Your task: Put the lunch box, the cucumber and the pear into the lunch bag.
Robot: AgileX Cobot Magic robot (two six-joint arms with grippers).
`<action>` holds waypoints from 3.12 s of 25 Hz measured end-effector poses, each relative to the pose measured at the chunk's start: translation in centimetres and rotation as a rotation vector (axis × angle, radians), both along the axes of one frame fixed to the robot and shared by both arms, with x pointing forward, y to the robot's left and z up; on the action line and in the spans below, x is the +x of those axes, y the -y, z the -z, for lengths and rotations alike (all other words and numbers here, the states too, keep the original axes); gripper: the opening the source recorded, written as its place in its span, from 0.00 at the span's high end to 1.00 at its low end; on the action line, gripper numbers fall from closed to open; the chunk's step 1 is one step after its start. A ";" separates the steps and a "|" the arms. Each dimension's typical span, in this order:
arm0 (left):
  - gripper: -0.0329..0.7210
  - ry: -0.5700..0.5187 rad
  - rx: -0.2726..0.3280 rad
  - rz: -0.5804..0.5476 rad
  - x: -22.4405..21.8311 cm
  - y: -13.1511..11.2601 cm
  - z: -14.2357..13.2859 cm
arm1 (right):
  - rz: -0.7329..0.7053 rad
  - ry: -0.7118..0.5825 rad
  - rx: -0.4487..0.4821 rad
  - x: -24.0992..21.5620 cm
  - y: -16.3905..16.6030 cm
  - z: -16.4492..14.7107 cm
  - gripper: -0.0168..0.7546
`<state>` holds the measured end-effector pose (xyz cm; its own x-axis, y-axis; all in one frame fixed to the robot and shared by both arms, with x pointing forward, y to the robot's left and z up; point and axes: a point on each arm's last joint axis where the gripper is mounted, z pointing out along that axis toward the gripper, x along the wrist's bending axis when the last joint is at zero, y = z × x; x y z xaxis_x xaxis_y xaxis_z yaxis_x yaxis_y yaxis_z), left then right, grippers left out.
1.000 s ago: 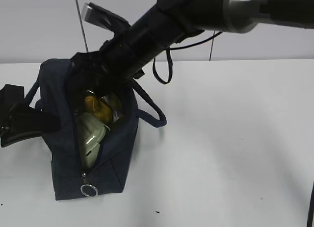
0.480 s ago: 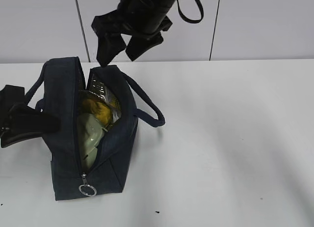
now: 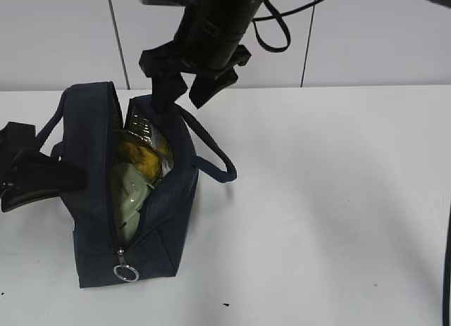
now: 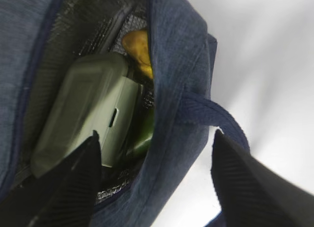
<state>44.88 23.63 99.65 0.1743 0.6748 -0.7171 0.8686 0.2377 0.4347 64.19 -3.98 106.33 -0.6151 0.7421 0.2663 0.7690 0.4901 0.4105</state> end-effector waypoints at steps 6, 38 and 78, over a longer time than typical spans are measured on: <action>0.98 0.000 0.000 0.000 0.0 0.0 0.0 | 0.001 -0.071 -0.013 0.8 -0.6 3.2 0.41; 0.98 0.100 0.007 0.203 4.2 10.0 -2.1 | 0.170 0.032 -0.172 0.4 9.6 -1.9 0.97; 0.56 0.168 0.108 0.430 4.0 10.8 -0.4 | 0.134 -0.006 -0.135 0.3 9.2 -0.7 0.37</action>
